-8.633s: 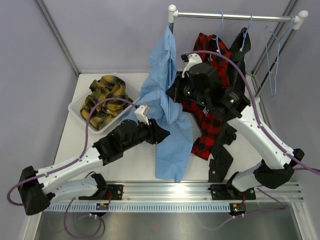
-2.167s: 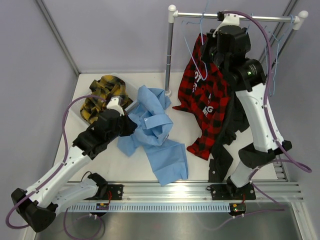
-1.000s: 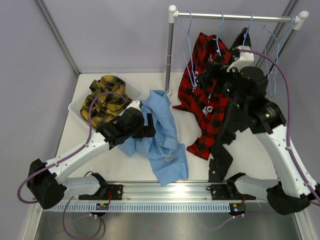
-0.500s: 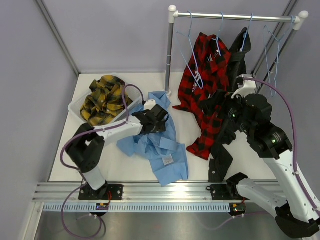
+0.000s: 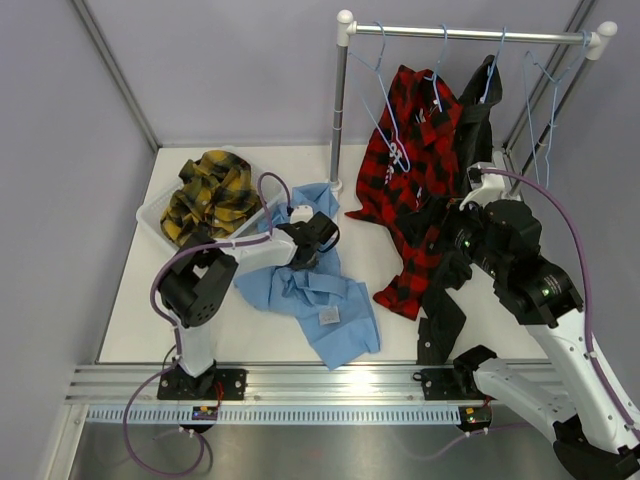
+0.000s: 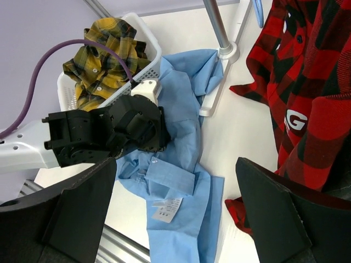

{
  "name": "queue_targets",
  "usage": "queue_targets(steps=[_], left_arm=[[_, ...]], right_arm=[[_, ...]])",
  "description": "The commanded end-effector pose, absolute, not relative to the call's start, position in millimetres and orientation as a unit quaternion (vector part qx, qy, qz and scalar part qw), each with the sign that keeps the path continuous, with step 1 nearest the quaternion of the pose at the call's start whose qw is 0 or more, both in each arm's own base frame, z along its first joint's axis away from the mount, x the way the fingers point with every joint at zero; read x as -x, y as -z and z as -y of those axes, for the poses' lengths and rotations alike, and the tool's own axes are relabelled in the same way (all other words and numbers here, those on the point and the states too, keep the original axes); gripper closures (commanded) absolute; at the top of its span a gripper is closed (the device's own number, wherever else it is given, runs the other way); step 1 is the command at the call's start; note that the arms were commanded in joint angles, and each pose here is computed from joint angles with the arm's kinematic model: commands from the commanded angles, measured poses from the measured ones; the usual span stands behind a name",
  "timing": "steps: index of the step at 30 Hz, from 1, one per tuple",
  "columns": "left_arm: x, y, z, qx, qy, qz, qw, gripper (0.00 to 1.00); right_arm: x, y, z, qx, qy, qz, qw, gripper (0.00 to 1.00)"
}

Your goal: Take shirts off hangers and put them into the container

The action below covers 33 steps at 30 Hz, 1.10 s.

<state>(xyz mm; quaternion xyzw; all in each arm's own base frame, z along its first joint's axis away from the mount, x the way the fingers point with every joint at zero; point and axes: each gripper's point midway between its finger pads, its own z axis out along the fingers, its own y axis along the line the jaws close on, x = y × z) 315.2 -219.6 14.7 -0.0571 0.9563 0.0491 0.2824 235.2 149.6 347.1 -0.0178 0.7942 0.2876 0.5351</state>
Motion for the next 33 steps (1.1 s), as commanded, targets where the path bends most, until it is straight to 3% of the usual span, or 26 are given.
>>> queue_targets(steps=[1,2,6,11,14,20,27,33], left_arm=[[-299.9,11.0,220.5,0.032,-0.049,-0.969,0.241,0.89],[-302.0,8.4,226.4,0.025,-0.034,-0.967,0.249,1.0],[-296.2,-27.0,234.6,-0.004,0.007,-0.961,0.276,1.0],[-304.0,-179.0,234.7,-0.033,0.09,-0.9,0.425,1.0],[-306.9,-271.1,211.0,-0.039,0.087,-0.853,0.513,1.0],[-304.3,-401.9,137.5,-0.009,0.013,-0.764,0.645,1.0],[-333.5,-494.7,72.7,0.012,-0.062,-0.686,0.725,1.0],[-357.3,-557.8,42.7,0.05,-0.054,-0.632,0.771,1.0]], right_arm=[[-232.2,-358.6,-152.2,0.024,-0.303,-0.781,0.546,0.01],[-232.6,-357.8,-152.1,0.024,-0.302,-0.782,0.545,0.01],[-232.3,-358.4,-152.8,0.025,-0.304,-0.782,0.544,0.01],[-231.8,-360.3,-153.4,0.031,-0.303,-0.782,0.544,0.01],[-231.4,-362.4,-156.0,0.037,-0.308,-0.781,0.542,0.01],[-231.2,-366.0,-160.5,0.049,-0.312,-0.784,0.534,0.01],[-231.1,-366.7,-168.1,0.061,-0.325,-0.784,0.525,0.01],[-232.3,-363.9,-173.4,0.065,-0.334,-0.784,0.518,0.01]])
